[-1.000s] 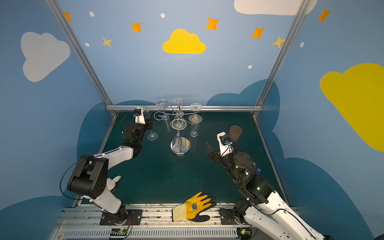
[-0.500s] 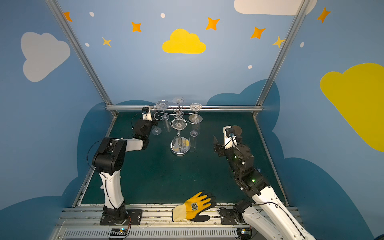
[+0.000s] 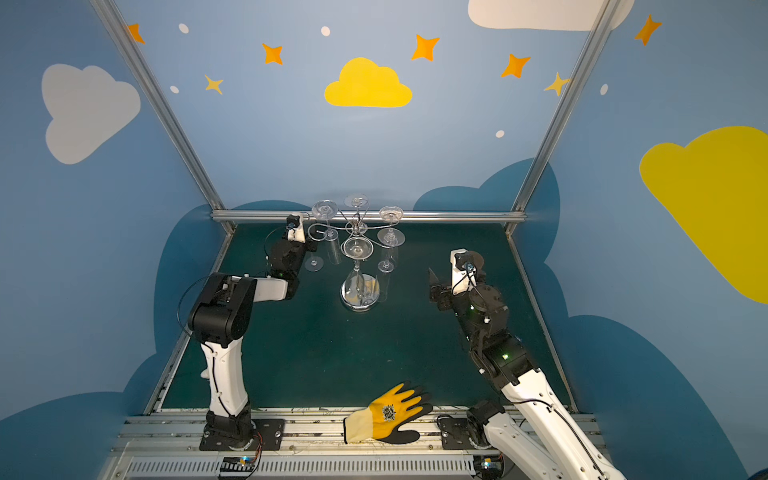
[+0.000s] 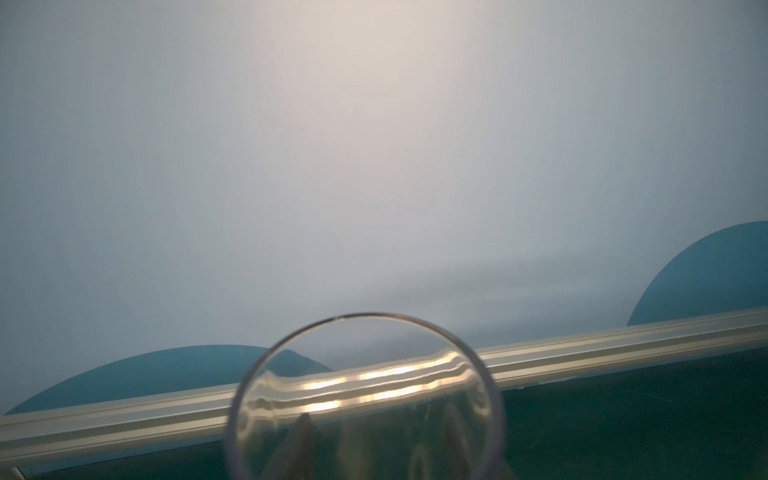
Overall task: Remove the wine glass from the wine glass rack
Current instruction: 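Move the left gripper up to the rack toward a hanging glass stem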
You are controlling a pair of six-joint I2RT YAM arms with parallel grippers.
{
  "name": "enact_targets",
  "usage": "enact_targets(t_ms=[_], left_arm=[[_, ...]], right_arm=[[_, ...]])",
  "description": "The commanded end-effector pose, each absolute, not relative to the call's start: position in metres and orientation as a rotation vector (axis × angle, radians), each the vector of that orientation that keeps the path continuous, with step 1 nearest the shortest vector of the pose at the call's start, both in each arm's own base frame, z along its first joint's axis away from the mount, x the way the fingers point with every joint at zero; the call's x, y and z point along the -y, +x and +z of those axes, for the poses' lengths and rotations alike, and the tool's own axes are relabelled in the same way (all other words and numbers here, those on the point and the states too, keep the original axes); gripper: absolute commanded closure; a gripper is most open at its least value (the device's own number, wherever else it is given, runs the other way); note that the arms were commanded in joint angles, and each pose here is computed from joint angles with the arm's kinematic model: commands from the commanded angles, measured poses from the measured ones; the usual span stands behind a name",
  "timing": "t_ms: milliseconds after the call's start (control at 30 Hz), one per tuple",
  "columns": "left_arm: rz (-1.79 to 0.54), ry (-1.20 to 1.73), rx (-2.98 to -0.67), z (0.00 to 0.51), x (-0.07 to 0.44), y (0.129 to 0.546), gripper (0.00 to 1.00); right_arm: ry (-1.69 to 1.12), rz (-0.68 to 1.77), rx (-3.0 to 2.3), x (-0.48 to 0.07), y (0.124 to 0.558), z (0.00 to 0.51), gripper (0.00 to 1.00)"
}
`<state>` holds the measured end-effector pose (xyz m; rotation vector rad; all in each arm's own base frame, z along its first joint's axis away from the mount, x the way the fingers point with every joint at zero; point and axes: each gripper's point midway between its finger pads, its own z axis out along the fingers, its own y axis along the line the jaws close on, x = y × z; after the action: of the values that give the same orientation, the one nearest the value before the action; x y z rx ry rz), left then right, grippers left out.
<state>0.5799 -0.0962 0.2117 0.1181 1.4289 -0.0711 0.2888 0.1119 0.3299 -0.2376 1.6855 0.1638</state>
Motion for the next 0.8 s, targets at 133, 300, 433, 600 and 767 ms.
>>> enact_targets(t_ms=[133, 300, 433, 600, 767], left_arm=[[-0.063, 0.121, -1.405, 0.212, 0.094, 0.580, 0.34], [-0.059, 0.113, -1.396, 0.220, 0.092, 0.573, 0.23], [-0.060, 0.110, -1.385, 0.232, 0.090, 0.565, 0.15], [-0.052, 0.070, -1.375, 0.249, 0.081, 0.545, 0.11], [-0.057, 0.012, -1.367, 0.272, 0.069, 0.513, 0.10]], right_arm=[[-0.207, 0.197, -1.660, -0.109, 0.286, 0.339, 0.12], [-0.214, 0.205, -1.661, -0.110, 0.285, 0.340, 0.12], [-0.219, 0.202, -1.659, -0.109, 0.284, 0.344, 0.12], [-0.216, 0.248, -1.664, -0.112, 0.280, 0.352, 0.12], [-0.200, 0.309, -1.690, -0.115, 0.274, 0.362, 0.12]])
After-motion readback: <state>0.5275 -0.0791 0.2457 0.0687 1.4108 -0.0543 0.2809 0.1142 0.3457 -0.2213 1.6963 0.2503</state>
